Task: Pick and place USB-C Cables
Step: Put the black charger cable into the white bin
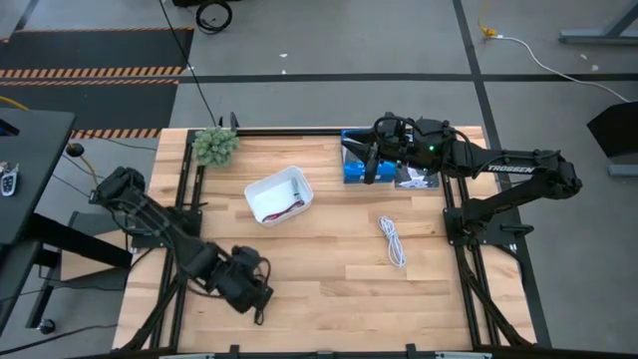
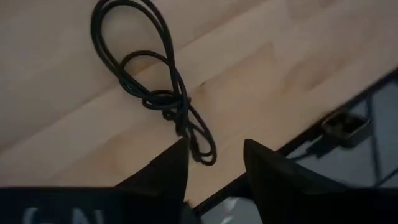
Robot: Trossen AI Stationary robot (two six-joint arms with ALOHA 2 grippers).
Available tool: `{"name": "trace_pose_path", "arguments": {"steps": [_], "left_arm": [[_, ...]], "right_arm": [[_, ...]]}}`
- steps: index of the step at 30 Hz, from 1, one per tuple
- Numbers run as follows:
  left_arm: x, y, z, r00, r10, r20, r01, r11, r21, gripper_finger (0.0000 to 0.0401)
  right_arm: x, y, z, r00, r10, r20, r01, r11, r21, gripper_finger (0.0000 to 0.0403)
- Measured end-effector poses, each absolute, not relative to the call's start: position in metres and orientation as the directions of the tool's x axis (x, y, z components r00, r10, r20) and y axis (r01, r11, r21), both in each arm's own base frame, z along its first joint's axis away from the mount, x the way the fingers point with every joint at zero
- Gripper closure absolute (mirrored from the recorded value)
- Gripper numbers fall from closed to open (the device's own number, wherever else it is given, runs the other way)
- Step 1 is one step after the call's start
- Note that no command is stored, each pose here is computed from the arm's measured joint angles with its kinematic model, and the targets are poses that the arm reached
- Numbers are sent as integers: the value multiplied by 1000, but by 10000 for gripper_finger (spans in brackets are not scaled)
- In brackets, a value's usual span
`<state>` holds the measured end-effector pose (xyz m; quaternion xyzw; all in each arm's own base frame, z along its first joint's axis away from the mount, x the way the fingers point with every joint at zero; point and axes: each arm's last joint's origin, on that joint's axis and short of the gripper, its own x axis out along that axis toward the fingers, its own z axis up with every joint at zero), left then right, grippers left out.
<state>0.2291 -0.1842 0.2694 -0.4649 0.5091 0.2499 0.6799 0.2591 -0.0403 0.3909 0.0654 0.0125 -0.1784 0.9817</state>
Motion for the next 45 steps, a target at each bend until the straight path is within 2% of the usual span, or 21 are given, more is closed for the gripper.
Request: {"name": "trace_pose_path", "arguments": {"steps": [7, 10, 13, 22, 26, 33, 37, 41, 45], "left_arm": [[223, -203, 256, 378, -48, -925, -887, 268, -376, 154], [225, -209, 244, 342, -22, -940, -911, 240, -337, 124], [230, -215, 231, 319, -8, -948, -923, 225, -313, 114], [241, -228, 195, 262, 42, -964, -946, 206, -248, 124], [238, -228, 190, 268, 55, -962, -950, 184, -254, 124], [232, -218, 148, 316, 14, -949, -939, 144, -311, 125], [232, -212, 143, 320, 1, -947, -940, 128, -318, 127], [235, -210, 144, 312, -1, -950, -942, 128, -309, 150], [235, -209, 143, 303, 4, -953, -945, 130, -300, 198]], "right_arm": [[258, -45, 388, 927, -365, -82, 372, 922, 108, 277], [256, -51, 381, 906, -397, -145, 412, 906, 97, 277], [254, -56, 376, 879, -432, -202, 460, 879, 123, 277], [254, -53, 374, 891, -397, -220, 432, 891, 141, 277], [255, -46, 374, 905, -364, -221, 397, 909, 128, 278], [256, -41, 375, 922, -324, -213, 360, 919, 161, 288], [257, -40, 376, 930, -304, -207, 339, 927, 162, 299], [256, -42, 376, 925, -319, -208, 350, 927, 132, 312], [254, -48, 373, 911, -340, -234, 373, 921, 114, 323]]}}
